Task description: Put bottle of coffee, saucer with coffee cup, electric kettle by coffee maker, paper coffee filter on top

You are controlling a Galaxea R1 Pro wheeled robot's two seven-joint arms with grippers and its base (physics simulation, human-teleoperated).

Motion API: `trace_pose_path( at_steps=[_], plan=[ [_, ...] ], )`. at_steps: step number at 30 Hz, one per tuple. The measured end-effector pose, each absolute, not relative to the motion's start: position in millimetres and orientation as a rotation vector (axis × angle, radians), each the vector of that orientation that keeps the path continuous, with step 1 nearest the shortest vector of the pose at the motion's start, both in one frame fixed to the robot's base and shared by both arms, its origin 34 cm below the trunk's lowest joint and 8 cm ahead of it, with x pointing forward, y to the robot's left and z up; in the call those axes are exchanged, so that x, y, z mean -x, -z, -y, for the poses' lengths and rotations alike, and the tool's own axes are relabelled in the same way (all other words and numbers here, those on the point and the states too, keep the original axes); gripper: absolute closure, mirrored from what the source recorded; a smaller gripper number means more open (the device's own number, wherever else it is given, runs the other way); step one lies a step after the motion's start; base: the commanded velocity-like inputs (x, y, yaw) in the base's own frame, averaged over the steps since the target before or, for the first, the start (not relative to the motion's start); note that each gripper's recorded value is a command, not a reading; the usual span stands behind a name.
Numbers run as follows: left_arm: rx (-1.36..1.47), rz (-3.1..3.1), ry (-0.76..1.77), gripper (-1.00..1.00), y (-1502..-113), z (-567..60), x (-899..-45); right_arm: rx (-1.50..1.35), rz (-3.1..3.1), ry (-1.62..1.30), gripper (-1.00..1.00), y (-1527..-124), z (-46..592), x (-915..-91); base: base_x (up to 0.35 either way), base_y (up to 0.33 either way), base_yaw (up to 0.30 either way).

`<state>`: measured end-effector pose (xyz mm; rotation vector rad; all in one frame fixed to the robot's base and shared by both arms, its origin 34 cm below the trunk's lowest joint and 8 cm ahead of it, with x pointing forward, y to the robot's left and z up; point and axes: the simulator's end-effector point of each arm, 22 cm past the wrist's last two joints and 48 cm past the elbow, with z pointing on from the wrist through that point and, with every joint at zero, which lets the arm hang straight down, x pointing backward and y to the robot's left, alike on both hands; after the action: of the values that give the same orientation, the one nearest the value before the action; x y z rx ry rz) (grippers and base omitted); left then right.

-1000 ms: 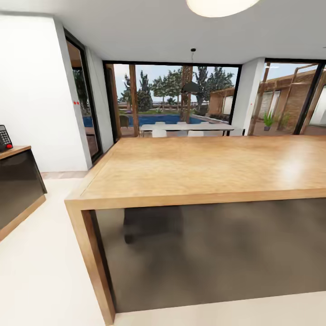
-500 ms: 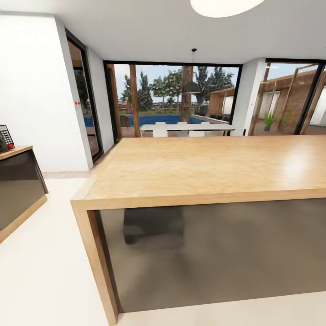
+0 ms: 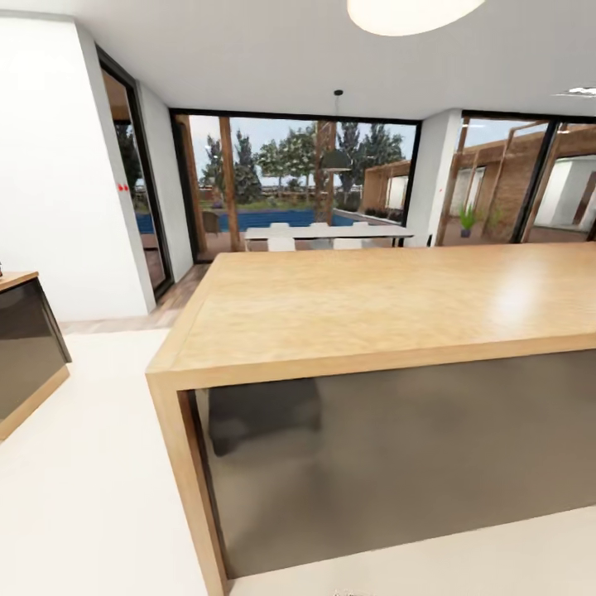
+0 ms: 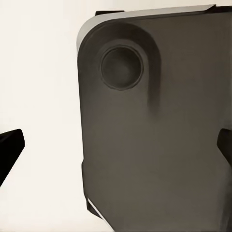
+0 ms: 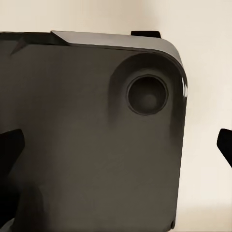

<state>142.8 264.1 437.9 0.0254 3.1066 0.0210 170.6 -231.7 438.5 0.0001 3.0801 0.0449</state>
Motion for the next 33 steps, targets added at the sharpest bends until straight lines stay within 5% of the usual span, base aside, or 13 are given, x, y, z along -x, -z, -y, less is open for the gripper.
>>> trace_pose_path(
  at_steps=[33],
  plan=[
    [-0.015, -3.101, -0.049, -1.0, -469, -278, -147, 0.0, -3.078, -0.043, -1.0, -470, 232, -172, 0.0, 0.004, -0.27]
  ],
)
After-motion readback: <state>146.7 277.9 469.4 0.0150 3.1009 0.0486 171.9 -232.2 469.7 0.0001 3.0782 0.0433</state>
